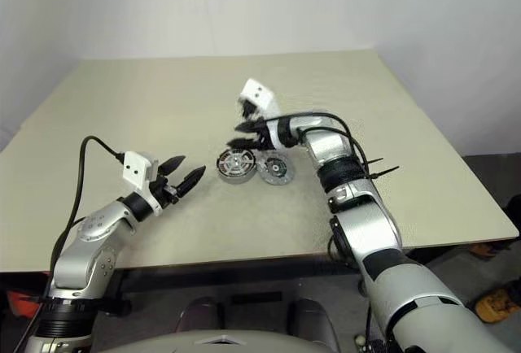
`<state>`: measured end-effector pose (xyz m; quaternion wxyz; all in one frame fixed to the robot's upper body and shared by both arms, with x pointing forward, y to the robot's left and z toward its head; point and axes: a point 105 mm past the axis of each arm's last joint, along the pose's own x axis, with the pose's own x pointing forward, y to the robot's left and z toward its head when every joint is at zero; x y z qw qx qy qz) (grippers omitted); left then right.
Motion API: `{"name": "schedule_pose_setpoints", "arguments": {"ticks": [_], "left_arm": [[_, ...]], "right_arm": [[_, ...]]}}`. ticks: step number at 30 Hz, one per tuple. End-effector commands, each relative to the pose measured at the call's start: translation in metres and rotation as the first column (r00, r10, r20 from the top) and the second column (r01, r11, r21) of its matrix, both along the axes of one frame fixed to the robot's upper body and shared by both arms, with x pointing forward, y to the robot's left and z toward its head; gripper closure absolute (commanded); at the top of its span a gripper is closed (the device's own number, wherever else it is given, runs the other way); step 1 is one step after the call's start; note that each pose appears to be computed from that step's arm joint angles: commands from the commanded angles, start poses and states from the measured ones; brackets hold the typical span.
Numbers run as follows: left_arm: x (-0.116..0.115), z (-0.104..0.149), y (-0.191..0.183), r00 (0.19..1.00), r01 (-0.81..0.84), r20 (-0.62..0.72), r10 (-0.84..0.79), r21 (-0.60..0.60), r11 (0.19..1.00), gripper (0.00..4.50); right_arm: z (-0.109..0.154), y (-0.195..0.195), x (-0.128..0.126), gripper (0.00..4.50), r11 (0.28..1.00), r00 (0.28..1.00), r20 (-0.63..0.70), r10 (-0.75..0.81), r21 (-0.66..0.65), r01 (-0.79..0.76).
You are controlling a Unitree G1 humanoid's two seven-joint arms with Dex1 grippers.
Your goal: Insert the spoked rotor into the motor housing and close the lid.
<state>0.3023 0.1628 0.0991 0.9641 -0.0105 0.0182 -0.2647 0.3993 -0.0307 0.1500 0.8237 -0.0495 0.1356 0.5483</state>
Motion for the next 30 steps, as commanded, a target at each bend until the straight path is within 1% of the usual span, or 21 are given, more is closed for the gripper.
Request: {"name": "schedule_pose_setpoints", "arguments": {"ticks": [1,3,6,8,11,13,15,18,23,30], "left_arm": [[0.000,0.018,0.004,0.997,0.006,0.072,-0.006,0.002,1.000,1.04],[0.001,0.018,0.005,0.998,0.012,0.066,-0.013,0.008,1.000,1.04],[0.004,0.017,0.005,0.998,0.031,0.059,-0.032,0.017,0.999,1.04],[0.007,0.018,0.005,0.997,0.040,0.058,-0.041,0.018,0.999,1.04],[0.009,0.018,0.003,0.997,0.053,0.057,-0.054,0.022,0.998,1.04],[0.010,0.018,0.003,0.997,0.058,0.055,-0.059,0.022,0.998,1.04],[0.011,0.017,0.002,0.997,0.063,0.052,-0.064,0.022,0.998,1.04],[0.010,0.016,0.001,0.997,0.065,0.049,-0.066,0.023,0.998,1.04],[0.007,0.015,0.002,0.997,0.054,0.046,-0.055,0.024,0.998,1.04],[0.004,0.013,0.006,0.998,0.037,0.044,-0.038,0.026,0.999,1.04]], "right_arm": [[0.005,-0.028,-0.001,2.00,0.978,0.978,-0.174,-0.115,0.151,0.142],[0.003,-0.038,-0.010,2.00,0.965,0.956,-0.263,-0.133,0.184,0.185],[0.000,-0.052,-0.035,2.00,0.948,0.905,-0.410,-0.111,0.229,0.220],[0.000,-0.056,-0.053,2.00,0.944,0.879,-0.472,-0.070,0.254,0.212],[-0.005,-0.062,-0.074,1.45,0.938,0.831,-0.555,-0.032,0.270,0.217],[-0.011,-0.064,-0.087,0.82,0.941,0.800,-0.600,-0.020,0.258,0.218],[-0.026,-0.065,-0.094,0.82,0.944,0.749,-0.661,-0.045,0.216,0.248],[-0.042,-0.067,-0.096,0.82,0.941,0.693,-0.716,-0.086,0.169,0.292],[-0.066,-0.072,-0.089,0.82,0.929,0.633,-0.754,-0.176,0.085,0.360],[-0.081,-0.076,-0.081,0.82,0.916,0.611,-0.755,-0.240,0.032,0.399]]}}
